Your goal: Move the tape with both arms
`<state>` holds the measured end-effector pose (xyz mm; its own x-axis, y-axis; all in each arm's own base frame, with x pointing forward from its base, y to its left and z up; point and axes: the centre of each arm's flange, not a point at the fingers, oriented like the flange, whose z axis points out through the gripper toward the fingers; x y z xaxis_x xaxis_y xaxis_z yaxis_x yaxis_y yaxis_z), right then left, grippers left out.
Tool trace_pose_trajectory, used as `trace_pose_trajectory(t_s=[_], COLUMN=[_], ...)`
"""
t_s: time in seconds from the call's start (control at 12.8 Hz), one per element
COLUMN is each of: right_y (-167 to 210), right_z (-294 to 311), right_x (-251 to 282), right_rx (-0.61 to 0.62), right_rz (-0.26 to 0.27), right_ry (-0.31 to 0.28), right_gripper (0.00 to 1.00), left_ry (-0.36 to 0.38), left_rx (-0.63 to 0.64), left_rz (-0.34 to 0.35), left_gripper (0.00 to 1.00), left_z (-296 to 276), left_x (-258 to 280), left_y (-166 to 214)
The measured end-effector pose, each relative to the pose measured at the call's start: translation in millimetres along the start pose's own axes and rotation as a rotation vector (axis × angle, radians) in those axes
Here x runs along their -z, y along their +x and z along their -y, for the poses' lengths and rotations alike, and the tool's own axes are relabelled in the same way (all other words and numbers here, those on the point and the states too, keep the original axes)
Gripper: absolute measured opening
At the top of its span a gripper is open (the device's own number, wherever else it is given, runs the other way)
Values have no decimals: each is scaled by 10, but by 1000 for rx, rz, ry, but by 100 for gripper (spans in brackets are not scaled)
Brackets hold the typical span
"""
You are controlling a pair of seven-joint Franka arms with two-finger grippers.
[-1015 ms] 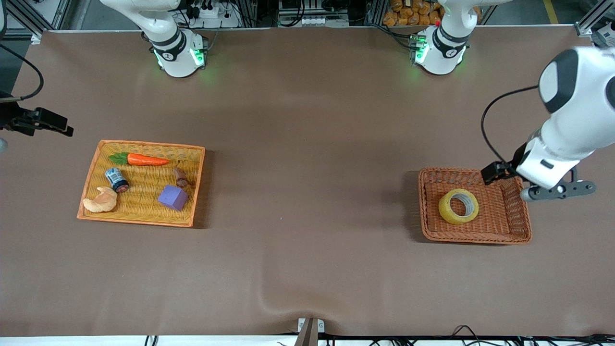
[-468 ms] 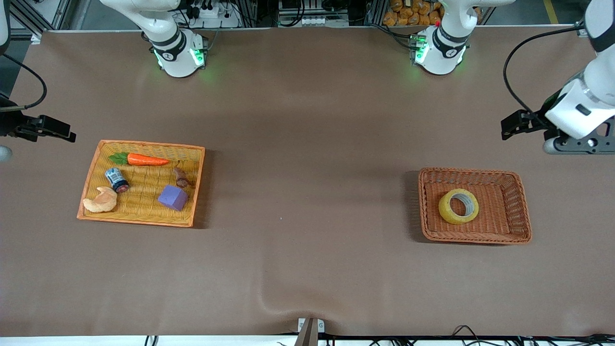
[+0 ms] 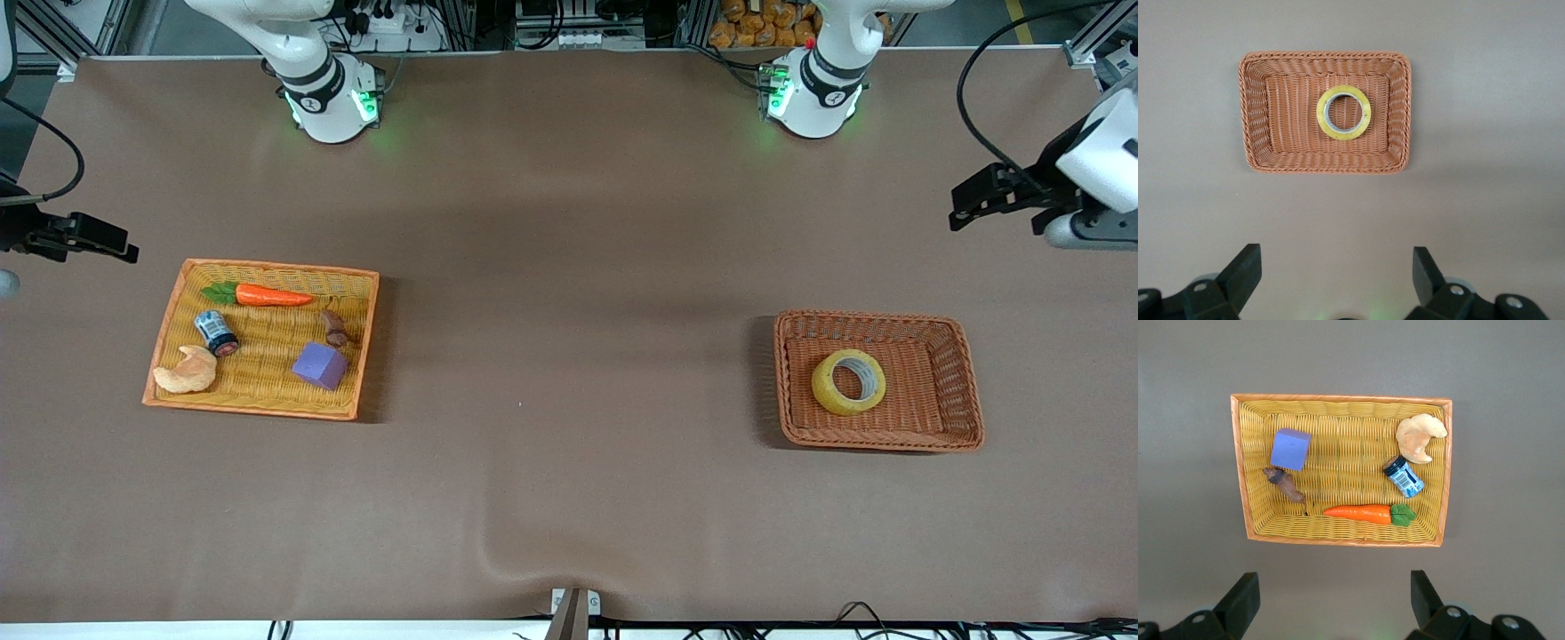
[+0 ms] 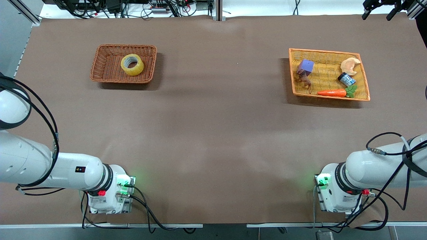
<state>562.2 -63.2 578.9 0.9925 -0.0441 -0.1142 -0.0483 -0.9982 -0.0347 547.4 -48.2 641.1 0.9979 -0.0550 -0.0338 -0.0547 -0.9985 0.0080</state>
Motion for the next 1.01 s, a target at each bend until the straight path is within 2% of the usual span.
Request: trace_pose_trajectory(t_s=[0.47,1.01], right_y=[3,4], right_z=[-9,4], right_x=[44,115], right_rx=[-64,-69], right_rz=[-11,-27], right_ry=[-1,-2], right_gripper=[100,100], left_ry=[-2,-2], left_rx=[-13,-20], left_rz=[-6,-2], left_gripper=[100,100], left_z=[-74,-109], left_x=[50,46], left_y=[-10,-17])
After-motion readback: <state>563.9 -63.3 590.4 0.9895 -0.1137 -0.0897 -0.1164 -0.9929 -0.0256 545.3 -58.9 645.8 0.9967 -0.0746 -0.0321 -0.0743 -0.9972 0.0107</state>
